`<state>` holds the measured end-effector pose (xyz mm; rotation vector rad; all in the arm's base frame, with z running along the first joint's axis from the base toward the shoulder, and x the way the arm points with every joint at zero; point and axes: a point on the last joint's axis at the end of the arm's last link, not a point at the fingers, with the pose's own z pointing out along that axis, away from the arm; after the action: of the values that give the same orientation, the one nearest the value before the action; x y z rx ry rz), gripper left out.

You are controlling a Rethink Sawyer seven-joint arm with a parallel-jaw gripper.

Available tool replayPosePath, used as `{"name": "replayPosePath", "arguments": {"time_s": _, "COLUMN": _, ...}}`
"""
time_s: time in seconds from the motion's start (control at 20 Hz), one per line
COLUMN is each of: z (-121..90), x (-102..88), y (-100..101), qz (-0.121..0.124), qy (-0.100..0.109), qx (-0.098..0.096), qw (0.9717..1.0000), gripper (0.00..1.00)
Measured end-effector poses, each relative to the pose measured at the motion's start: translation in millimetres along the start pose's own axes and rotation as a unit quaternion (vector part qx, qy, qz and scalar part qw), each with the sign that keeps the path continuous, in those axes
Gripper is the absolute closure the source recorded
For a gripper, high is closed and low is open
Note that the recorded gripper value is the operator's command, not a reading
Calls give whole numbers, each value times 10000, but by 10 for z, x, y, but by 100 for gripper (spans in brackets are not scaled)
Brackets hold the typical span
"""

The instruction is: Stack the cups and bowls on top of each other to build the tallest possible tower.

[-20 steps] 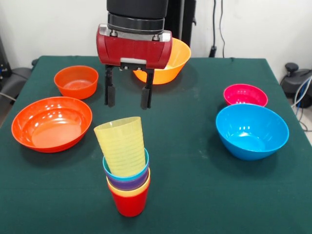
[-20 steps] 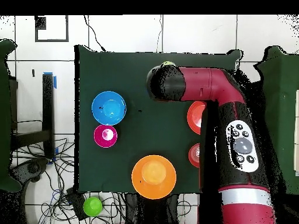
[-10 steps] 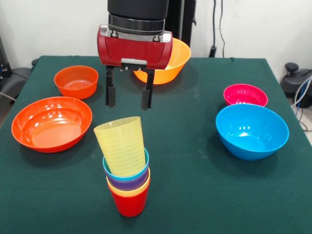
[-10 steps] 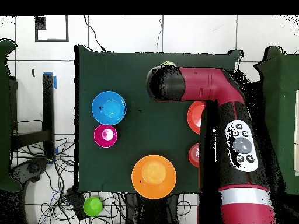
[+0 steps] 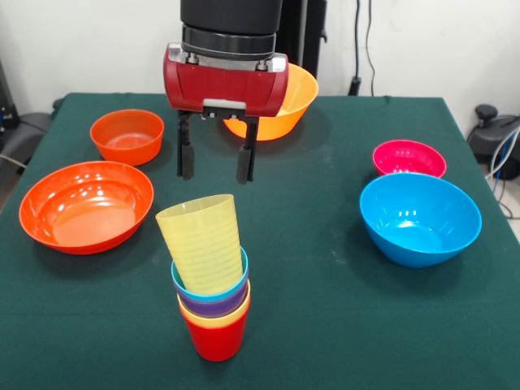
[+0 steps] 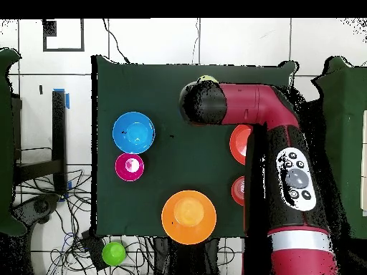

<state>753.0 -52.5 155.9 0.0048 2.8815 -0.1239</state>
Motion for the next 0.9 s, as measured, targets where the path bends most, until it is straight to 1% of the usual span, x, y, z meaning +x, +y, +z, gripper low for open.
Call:
{"name": "replayPosePath", "arguments": {"time_s": 0.55, "z": 56, "x": -16, "y": 11, "qz": 2, "qy": -137, "qx": -18, "qw": 9999, "gripper": 0}}
{"name": "replayPosePath", "arguments": {"time_s": 0.9, "z": 193, "x": 39, "y": 35, "qz": 10, "qy": -153, "qx": -66, "qw": 9999, "gripper": 0}}
